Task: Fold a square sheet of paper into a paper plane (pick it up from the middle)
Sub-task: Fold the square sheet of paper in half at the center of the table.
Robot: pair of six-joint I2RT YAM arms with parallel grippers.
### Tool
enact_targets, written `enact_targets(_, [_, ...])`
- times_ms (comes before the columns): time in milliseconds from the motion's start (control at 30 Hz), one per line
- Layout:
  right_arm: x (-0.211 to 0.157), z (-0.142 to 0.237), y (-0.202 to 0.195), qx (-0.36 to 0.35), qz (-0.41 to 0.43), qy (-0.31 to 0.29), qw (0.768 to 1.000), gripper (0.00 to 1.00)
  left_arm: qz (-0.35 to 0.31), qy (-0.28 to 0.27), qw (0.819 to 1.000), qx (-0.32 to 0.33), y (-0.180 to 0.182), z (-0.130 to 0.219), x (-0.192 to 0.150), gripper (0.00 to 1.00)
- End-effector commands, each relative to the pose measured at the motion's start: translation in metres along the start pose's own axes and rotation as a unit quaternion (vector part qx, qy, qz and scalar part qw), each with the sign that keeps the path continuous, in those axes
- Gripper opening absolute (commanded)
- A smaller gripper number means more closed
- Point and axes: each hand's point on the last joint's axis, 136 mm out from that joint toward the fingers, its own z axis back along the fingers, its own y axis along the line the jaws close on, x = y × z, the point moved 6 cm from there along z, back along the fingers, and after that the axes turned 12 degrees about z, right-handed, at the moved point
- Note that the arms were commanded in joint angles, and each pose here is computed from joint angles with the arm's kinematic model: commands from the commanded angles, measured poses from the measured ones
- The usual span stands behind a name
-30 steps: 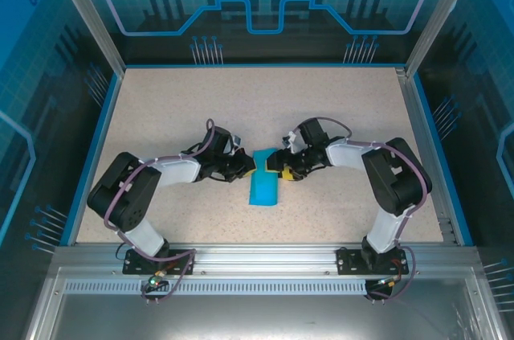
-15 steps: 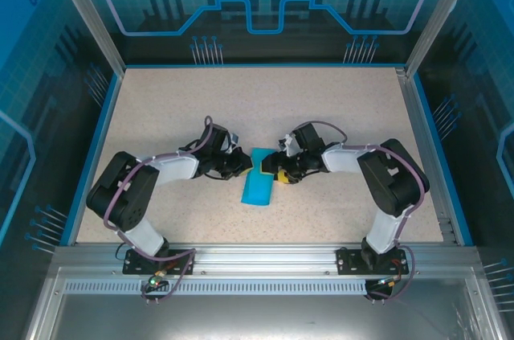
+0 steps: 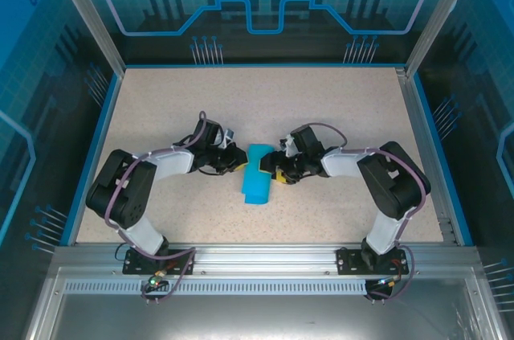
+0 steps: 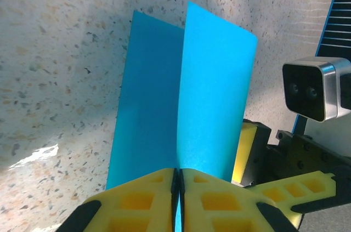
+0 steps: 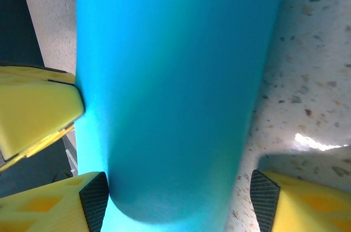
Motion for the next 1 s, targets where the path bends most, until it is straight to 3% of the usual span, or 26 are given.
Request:
enact_targets(0, [-0.003, -0.013, 0.008, 0.012, 0.008, 0.002, 1.000, 0.72, -0.004, 0.020, 1.000, -0.008, -0.003, -0.002, 0.000, 0.14])
enact_targets(167, [-0.004, -0.017, 0.011, 0.002, 0.015, 0.006, 1.000, 0.66, -0.002, 0.021, 1.000, -0.007, 0.000, -0.005, 0.000, 0.14])
enact_targets(367, [-0.001, -0.014, 0.010, -0.007, 0.021, 0.002, 1.000, 0.48, -0.005, 0.017, 1.000, -0.012, -0.004, -0.002, 0.000, 0.21])
enact_targets(467, [0.003, -0.010, 0.013, -0.003, 0.023, -0.005, 1.000, 0.46, -0.007, 0.007, 1.000, -0.013, -0.008, 0.003, 0.000, 0.34])
enact_targets(567, [0.010, -0.002, 0.011, -0.012, 0.026, -0.014, 0.999, 0.46, -0.007, -0.009, 1.000, -0.004, -0.009, 0.009, 0.000, 0.41])
enact_targets(967, [0.026, 0.026, -0.013, -0.020, 0.015, -0.028, 0.999, 0.46, -0.013, -0.017, 1.000, -0.010, -0.015, 0.018, -0.004, 0.47])
